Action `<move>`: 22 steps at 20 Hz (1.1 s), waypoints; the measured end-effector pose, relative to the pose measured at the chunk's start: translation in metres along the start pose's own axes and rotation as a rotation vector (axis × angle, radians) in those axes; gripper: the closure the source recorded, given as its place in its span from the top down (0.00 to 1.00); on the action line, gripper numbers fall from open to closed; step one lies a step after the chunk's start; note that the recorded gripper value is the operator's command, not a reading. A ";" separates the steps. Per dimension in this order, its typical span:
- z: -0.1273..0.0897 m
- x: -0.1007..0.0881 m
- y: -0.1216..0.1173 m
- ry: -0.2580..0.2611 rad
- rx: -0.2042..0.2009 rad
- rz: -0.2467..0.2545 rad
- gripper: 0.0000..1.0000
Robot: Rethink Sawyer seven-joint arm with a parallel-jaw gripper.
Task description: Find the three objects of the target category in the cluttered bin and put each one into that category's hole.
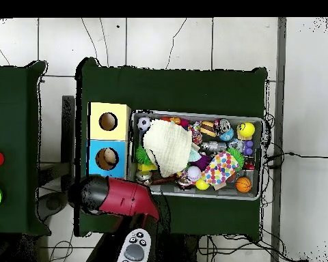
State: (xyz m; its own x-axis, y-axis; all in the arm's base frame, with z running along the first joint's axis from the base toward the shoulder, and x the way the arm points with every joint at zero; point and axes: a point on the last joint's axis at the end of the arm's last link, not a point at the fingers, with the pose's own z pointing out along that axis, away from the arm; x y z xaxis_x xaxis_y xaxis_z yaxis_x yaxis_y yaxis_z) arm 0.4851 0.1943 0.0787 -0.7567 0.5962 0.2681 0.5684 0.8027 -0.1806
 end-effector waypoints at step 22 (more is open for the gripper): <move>-0.091 -0.050 -0.051 0.127 -0.058 0.108 1.00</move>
State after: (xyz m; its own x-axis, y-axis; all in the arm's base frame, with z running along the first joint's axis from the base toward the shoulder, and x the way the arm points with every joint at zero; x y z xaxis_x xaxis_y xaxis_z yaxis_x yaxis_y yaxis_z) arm 0.5236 0.1223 0.1602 -0.6452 0.6693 0.3685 0.6647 0.7295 -0.1612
